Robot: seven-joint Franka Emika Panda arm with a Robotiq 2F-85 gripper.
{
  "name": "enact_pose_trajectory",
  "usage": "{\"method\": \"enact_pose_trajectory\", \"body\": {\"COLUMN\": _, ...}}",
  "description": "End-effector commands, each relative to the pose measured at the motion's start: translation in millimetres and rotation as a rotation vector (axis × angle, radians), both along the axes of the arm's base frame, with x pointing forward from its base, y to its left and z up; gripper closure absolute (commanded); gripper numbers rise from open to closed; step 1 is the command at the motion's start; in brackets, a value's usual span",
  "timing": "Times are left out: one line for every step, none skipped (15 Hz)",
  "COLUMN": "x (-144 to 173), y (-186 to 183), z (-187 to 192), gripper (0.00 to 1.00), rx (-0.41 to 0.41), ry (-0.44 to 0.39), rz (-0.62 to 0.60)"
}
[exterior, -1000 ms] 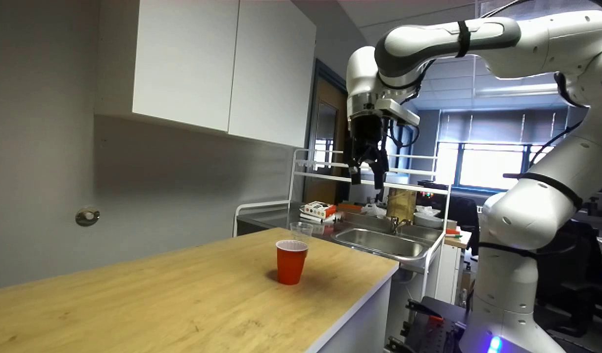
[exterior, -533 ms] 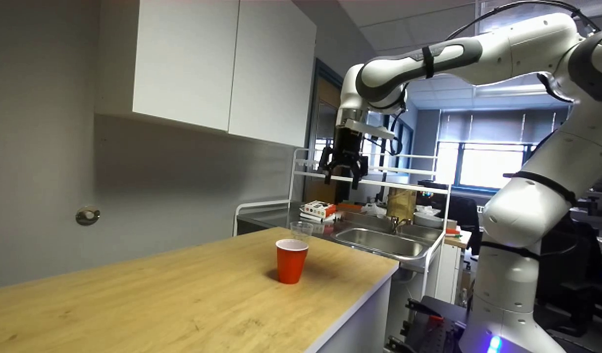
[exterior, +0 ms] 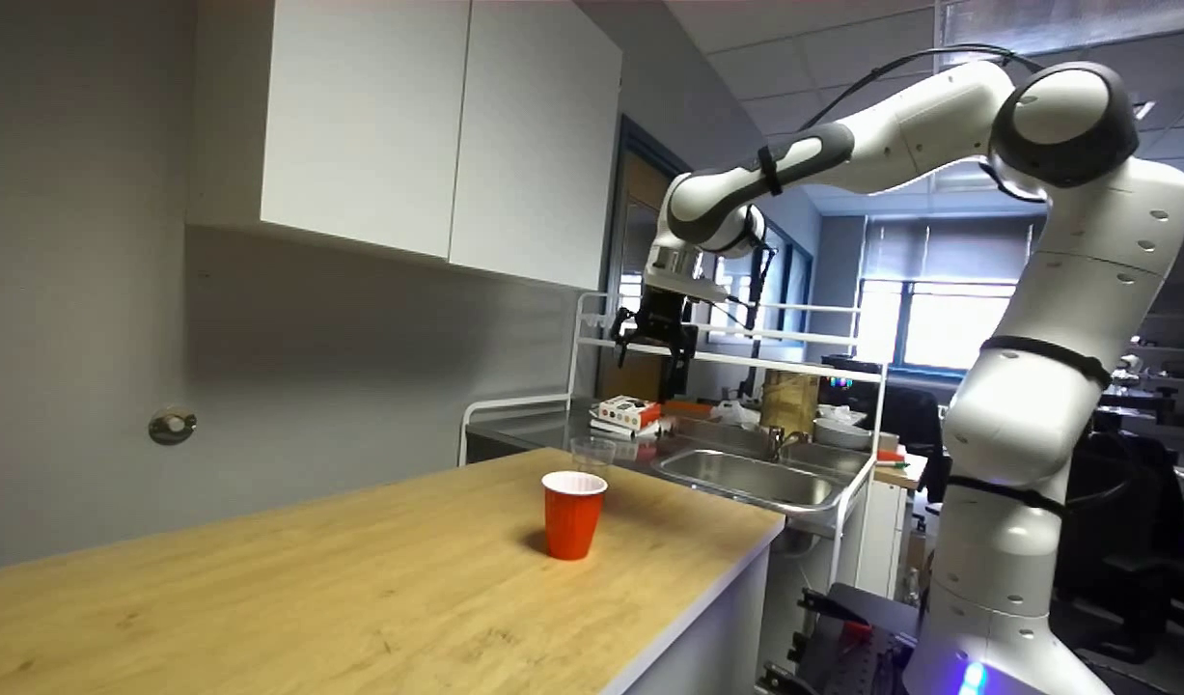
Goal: Pour the contents of the clear cup into the red cup
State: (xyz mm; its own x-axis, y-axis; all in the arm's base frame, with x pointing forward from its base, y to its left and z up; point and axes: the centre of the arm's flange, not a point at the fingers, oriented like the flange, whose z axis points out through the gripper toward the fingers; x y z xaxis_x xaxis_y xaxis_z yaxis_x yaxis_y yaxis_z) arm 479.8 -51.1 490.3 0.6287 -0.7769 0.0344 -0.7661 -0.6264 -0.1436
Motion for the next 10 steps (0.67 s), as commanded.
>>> {"method": "enact_pose_trajectory", "body": {"x": 47.3, "y": -29.3, "z": -9.7, "gripper": 0.00, "rx": 0.030, "ry": 0.026, "rz": -0.071}}
{"method": "enact_pose_trajectory", "body": {"x": 55.5, "y": -36.7, "z": -17.2, "gripper": 0.00, "rx": 0.023, "ry": 0.038, "rz": -0.064}}
{"method": "enact_pose_trajectory", "body": {"x": 62.3, "y": -41.7, "z": -23.1, "gripper": 0.00, "rx": 0.025, "ry": 0.051, "rz": -0.060}}
{"method": "enact_pose_trajectory", "body": {"x": 70.4, "y": -46.8, "z": -30.9, "gripper": 0.00, "rx": 0.023, "ry": 0.067, "rz": -0.052}}
{"method": "enact_pose_trajectory", "body": {"x": 77.3, "y": -50.3, "z": -37.7, "gripper": 0.00, "rx": 0.031, "ry": 0.080, "rz": -0.043}}
{"method": "enact_pose_trajectory", "body": {"x": 84.6, "y": -54.9, "z": -47.1, "gripper": 0.00, "rx": 0.031, "ry": 0.093, "rz": -0.032}}
{"method": "enact_pose_trajectory", "body": {"x": 91.1, "y": -57.3, "z": -54.4, "gripper": 0.00, "rx": 0.033, "ry": 0.103, "rz": -0.024}}
{"method": "enact_pose_trajectory", "body": {"x": 96.7, "y": -61.1, "z": -65.5, "gripper": 0.00, "rx": 0.042, "ry": 0.116, "rz": -0.012}}
{"method": "enact_pose_trajectory", "body": {"x": 101.2, "y": -64.0, "z": -75.0, "gripper": 0.00, "rx": 0.046, "ry": 0.127, "rz": -0.003}}
{"method": "enact_pose_trajectory", "body": {"x": 104.6, "y": -66.4, "z": -87.1, "gripper": 0.00, "rx": 0.051, "ry": 0.143, "rz": 0.007}}
